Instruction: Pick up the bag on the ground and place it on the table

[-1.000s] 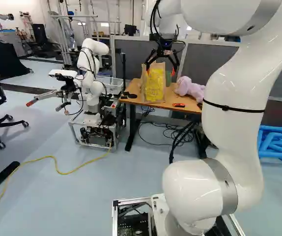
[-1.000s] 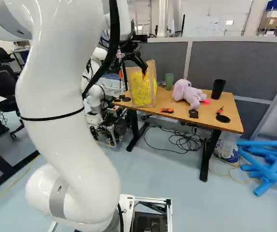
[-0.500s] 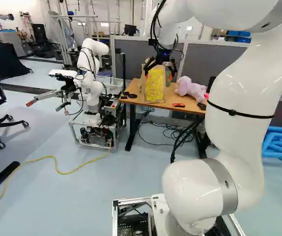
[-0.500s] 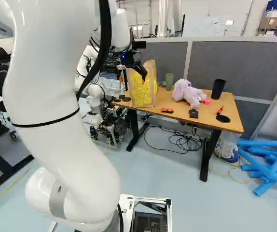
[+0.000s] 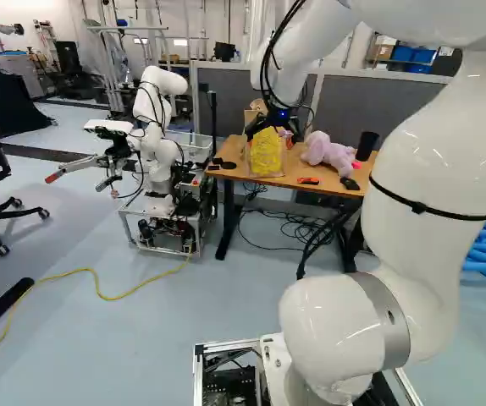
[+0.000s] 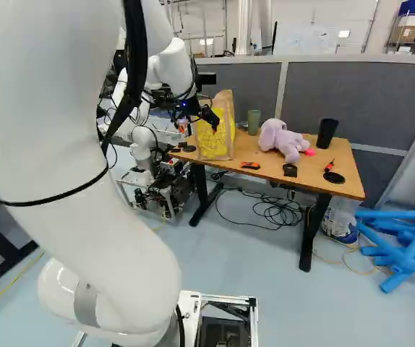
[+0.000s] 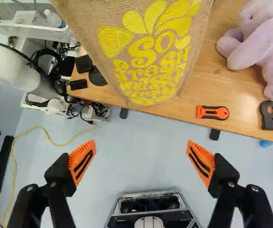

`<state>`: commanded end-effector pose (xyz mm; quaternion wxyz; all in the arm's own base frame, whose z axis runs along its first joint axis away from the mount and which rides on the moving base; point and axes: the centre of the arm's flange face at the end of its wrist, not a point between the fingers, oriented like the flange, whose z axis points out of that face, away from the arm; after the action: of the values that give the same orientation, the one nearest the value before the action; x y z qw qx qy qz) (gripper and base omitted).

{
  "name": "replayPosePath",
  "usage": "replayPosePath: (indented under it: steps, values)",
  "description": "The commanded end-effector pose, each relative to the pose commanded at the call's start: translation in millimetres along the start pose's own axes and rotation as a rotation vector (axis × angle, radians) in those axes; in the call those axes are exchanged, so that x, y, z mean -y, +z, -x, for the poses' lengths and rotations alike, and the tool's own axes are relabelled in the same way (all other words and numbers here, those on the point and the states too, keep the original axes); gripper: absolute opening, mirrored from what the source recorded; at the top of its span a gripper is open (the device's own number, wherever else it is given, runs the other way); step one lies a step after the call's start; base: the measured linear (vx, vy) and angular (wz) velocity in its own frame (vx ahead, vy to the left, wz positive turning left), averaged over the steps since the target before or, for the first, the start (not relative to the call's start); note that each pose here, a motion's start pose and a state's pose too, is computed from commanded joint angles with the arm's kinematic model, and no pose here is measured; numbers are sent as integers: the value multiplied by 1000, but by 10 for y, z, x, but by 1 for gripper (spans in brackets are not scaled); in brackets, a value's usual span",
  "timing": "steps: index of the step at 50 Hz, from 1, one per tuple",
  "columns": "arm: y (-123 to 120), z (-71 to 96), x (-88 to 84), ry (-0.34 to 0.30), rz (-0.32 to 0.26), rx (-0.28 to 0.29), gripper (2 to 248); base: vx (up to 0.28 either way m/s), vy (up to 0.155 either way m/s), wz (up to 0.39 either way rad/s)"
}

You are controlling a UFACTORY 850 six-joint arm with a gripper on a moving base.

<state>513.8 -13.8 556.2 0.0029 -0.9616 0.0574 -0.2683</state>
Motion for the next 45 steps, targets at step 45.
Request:
replayPosePath:
  steps: [45]
  values:
    - [349,1334,-54,-52,-46,-330,247,0,0,0]
